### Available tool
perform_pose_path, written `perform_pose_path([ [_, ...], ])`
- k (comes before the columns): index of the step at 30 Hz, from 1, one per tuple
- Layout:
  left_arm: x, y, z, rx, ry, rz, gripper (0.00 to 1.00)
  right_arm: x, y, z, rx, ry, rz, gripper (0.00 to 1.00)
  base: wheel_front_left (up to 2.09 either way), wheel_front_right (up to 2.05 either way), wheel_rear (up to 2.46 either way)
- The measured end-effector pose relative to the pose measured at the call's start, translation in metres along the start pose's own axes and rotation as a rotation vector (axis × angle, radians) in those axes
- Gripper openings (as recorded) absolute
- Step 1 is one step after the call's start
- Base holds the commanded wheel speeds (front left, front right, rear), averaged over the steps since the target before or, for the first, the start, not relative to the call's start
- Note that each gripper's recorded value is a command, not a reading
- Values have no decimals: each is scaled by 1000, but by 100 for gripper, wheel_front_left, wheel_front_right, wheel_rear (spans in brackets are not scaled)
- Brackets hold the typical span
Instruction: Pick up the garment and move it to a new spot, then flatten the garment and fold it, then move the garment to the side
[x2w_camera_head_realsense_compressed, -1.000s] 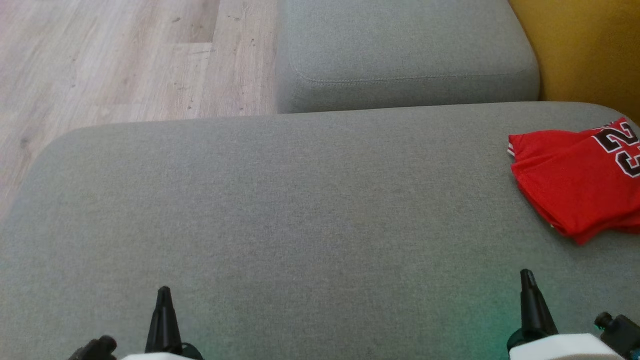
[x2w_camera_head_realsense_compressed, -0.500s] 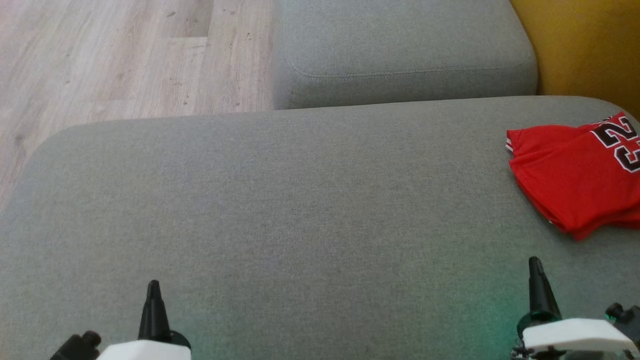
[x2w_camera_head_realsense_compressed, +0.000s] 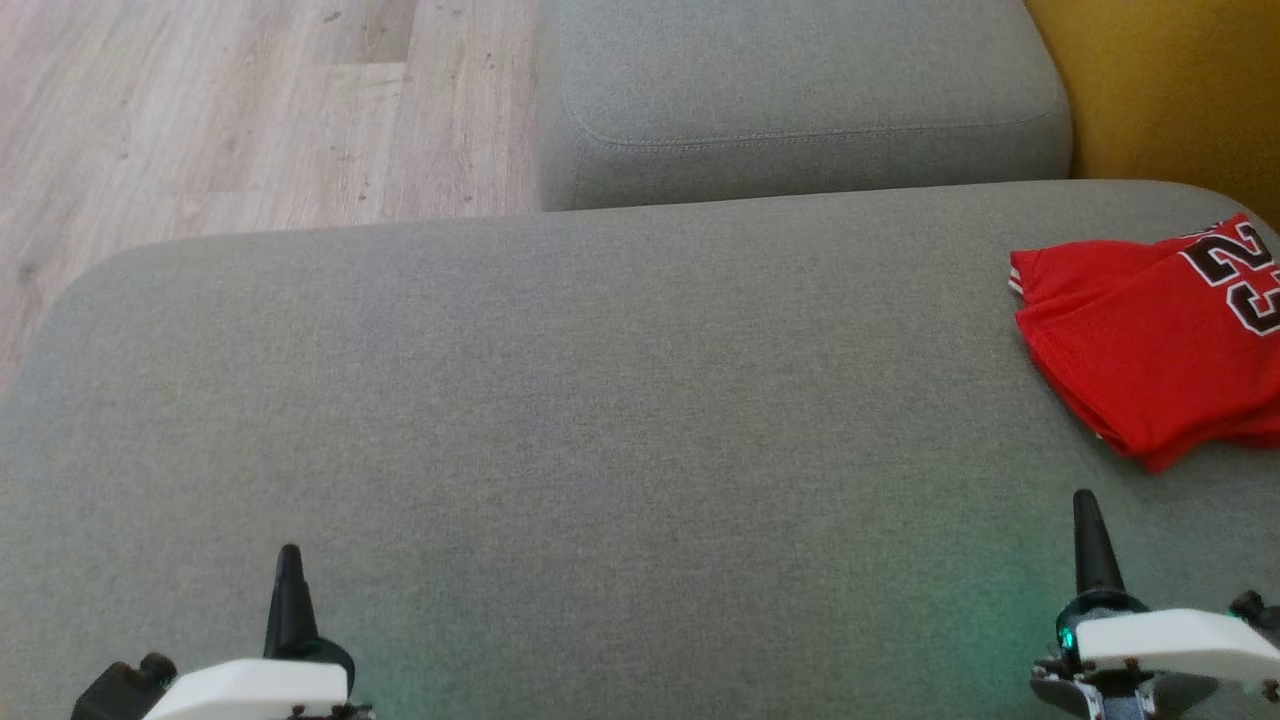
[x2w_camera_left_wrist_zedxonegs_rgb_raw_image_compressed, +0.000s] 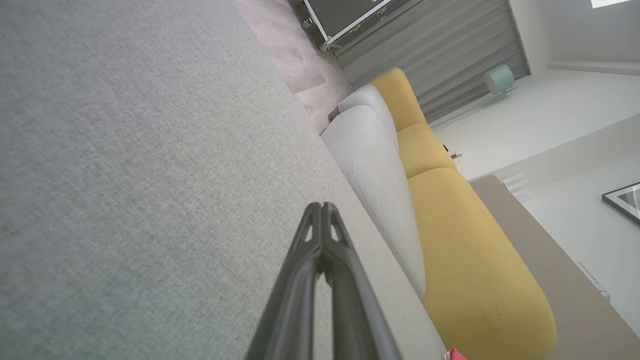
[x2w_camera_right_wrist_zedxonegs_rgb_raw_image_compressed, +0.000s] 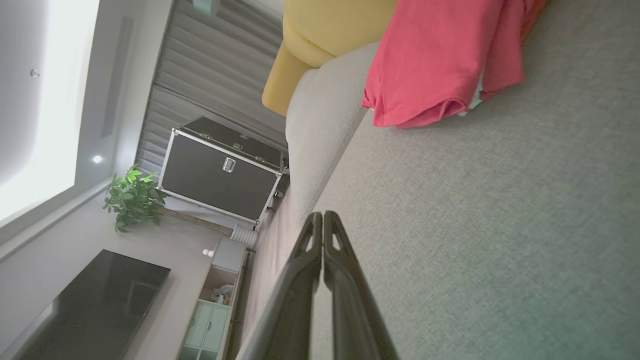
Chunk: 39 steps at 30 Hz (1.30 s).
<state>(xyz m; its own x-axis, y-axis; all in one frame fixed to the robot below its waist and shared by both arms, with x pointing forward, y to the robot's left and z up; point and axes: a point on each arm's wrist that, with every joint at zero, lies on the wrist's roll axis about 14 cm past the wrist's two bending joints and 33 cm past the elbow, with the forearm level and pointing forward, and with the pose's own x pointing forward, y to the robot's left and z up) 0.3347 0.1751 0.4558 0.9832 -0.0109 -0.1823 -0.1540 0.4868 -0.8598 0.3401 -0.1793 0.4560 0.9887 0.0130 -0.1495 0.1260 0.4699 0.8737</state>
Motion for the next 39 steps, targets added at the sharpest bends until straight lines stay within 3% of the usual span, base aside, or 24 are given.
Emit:
perform_pose_path([
  [39,33,-17,24,-496,-8,-85,0,29,12,33,493,-53,46,0,0,0,0],
])
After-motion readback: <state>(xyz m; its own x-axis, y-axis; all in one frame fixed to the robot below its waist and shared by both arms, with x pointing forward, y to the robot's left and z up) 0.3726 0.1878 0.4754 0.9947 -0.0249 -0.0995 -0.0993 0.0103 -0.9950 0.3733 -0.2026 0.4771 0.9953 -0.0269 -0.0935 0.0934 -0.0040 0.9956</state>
